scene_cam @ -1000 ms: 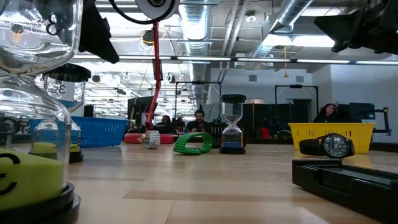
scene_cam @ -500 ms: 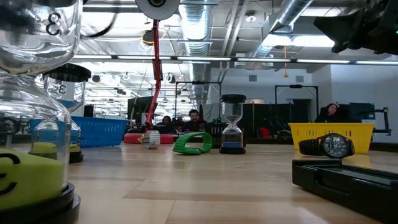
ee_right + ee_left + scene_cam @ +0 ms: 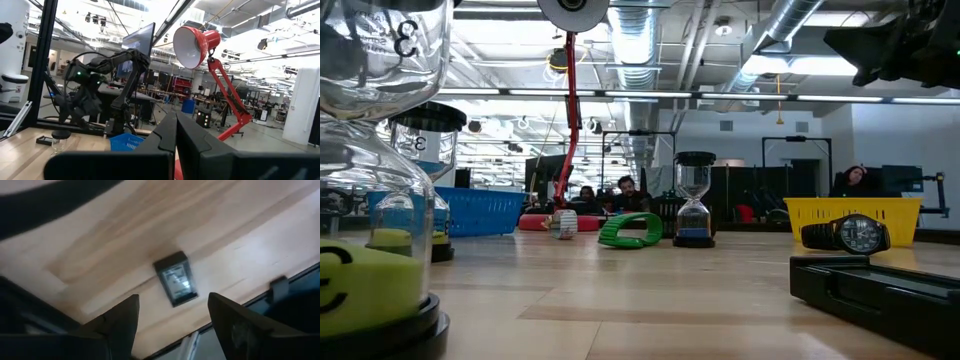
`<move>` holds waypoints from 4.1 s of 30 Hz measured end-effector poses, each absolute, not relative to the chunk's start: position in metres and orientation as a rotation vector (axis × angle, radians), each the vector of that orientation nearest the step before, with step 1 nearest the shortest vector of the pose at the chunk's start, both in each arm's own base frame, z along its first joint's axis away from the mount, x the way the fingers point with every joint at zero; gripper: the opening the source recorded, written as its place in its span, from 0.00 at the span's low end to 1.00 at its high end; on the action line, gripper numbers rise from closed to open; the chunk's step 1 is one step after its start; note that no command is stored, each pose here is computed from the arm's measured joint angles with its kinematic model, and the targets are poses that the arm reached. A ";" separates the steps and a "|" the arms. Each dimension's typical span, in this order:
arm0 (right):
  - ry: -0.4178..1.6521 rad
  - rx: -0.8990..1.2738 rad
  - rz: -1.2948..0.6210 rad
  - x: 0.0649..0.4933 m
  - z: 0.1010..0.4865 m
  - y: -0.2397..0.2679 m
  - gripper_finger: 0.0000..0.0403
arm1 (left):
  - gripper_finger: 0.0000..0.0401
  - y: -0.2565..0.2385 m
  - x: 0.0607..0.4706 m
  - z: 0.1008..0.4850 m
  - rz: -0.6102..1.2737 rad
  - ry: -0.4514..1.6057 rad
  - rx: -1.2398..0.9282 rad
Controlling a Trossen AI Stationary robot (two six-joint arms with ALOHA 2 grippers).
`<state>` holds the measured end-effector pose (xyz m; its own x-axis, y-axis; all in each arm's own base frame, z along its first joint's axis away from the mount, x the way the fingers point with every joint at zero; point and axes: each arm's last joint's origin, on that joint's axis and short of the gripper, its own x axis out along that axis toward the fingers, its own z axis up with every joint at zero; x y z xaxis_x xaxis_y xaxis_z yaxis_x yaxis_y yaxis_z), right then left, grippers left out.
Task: Pick & Place Office items
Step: Put the left black digital clock into the blue basket
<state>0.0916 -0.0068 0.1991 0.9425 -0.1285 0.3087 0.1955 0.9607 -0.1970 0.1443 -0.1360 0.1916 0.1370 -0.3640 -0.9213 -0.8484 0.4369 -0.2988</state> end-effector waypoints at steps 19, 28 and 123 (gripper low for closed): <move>-0.296 -0.283 -0.175 0.092 0.199 -0.007 0.00 | 0.53 -0.182 0.164 0.141 0.592 1.530 -1.255; -0.296 -0.309 -0.180 0.091 0.199 -0.007 0.00 | 0.52 -0.180 0.161 0.156 0.566 1.543 -1.339; 0.226 -0.129 -0.392 0.250 0.218 -0.020 0.00 | 0.41 0.000 0.163 0.227 0.779 0.726 -0.460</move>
<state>0.2505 -0.0200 0.2181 0.8997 -0.3916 -0.1926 0.3630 0.9165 -0.1680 0.1631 0.0002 0.2271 0.4938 0.4663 -0.7340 -0.7648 0.6345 -0.1114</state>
